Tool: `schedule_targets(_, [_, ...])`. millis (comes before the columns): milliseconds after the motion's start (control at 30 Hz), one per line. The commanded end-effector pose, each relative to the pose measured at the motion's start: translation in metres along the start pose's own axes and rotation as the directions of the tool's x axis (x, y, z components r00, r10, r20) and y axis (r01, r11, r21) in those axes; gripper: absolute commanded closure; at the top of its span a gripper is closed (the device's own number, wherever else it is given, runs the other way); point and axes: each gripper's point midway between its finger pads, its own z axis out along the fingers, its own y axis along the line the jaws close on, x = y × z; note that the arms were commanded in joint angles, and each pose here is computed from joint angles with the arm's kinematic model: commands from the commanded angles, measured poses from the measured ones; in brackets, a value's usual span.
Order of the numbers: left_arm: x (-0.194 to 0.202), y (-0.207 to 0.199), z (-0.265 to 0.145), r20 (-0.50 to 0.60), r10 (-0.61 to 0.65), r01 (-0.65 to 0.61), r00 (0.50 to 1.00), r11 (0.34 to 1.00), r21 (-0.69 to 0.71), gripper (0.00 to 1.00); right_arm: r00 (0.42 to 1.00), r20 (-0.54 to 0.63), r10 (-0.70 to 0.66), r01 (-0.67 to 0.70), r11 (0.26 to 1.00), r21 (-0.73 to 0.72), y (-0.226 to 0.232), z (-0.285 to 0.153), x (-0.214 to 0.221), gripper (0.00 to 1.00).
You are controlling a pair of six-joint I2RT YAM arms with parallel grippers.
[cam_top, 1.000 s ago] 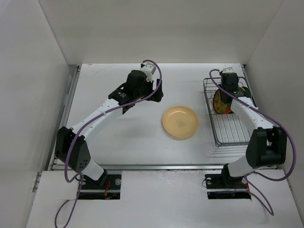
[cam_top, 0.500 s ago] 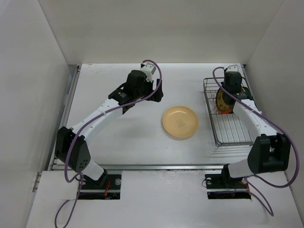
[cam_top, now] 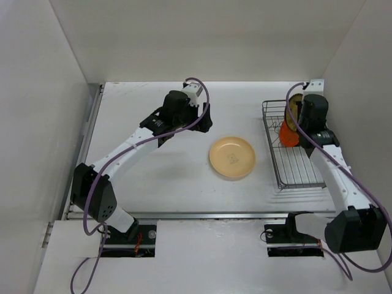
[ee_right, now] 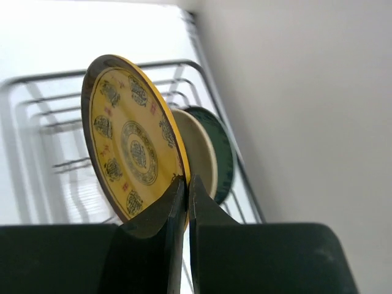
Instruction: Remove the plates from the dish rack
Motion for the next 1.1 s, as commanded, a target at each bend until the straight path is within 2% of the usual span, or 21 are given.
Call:
schedule_targets(0, [-0.011, -0.024, -0.007, 0.041, 0.023, -0.028, 0.999, 0.991, 0.129, 0.17, 0.982, 0.154, 0.109, -0.078, 0.978, -0.195, 0.015, -0.028, -0.042, 1.0])
schedule_targets(33, [-0.007, -0.029, -0.007, 0.034, 0.024, -0.029, 0.999, 0.987, 0.158, 0.17, 0.979, 0.162, 0.125, -0.077, 0.959, -0.271, 0.025, -0.036, -0.048, 1.0])
schedule_targets(67, [-0.005, -0.037, -0.009, 0.022, 0.035, -0.039, 0.999, 0.977, 0.209, 0.17, 0.977, 0.174, 0.127, -0.046, 0.912, -0.408, 0.047, -0.048, -0.051, 1.0])
schedule_targets(133, [-0.004, -0.046, -0.01, 0.025, 0.04, -0.045, 0.999, 0.964, 0.264, 0.17, 0.977, 0.173, 0.122, -0.013, 0.849, -0.529, 0.068, -0.067, -0.051, 1.0])
schedule_targets(167, [-0.001, -0.053, -0.012, 0.017, 0.053, -0.056, 0.998, 0.95, 0.309, 0.17, 0.975, 0.184, 0.127, 0.016, 0.783, -0.622, 0.085, -0.082, -0.055, 1.0])
schedule_targets(400, [0.004, -0.074, -0.019, 0.021, 0.088, -0.089, 0.996, 0.893, 0.441, 0.19, 0.982, 0.165, 0.096, 0.093, 0.514, -0.853, 0.135, -0.132, -0.046, 1.0])
schedule_targets(800, [0.019, -0.091, -0.02, -0.021, 0.127, -0.094, 0.992, 0.822, 0.562, 0.31, 0.98, 0.19, 0.068, 0.168, 0.242, -0.956, 0.163, -0.18, -0.036, 1.0])
schedule_targets(967, [0.021, -0.094, -0.021, -0.029, 0.138, -0.095, 0.99, 0.808, 0.582, 0.44, 0.976, 0.202, 0.081, 0.185, 0.177, -0.967, 0.166, -0.192, -0.036, 1.0])
schedule_targets(1067, [0.022, -0.094, -0.02, -0.033, 0.146, -0.099, 0.989, 0.803, 0.588, 0.64, 0.977, 0.196, 0.088, 0.184, 0.125, -0.975, 0.169, -0.199, -0.035, 1.0])
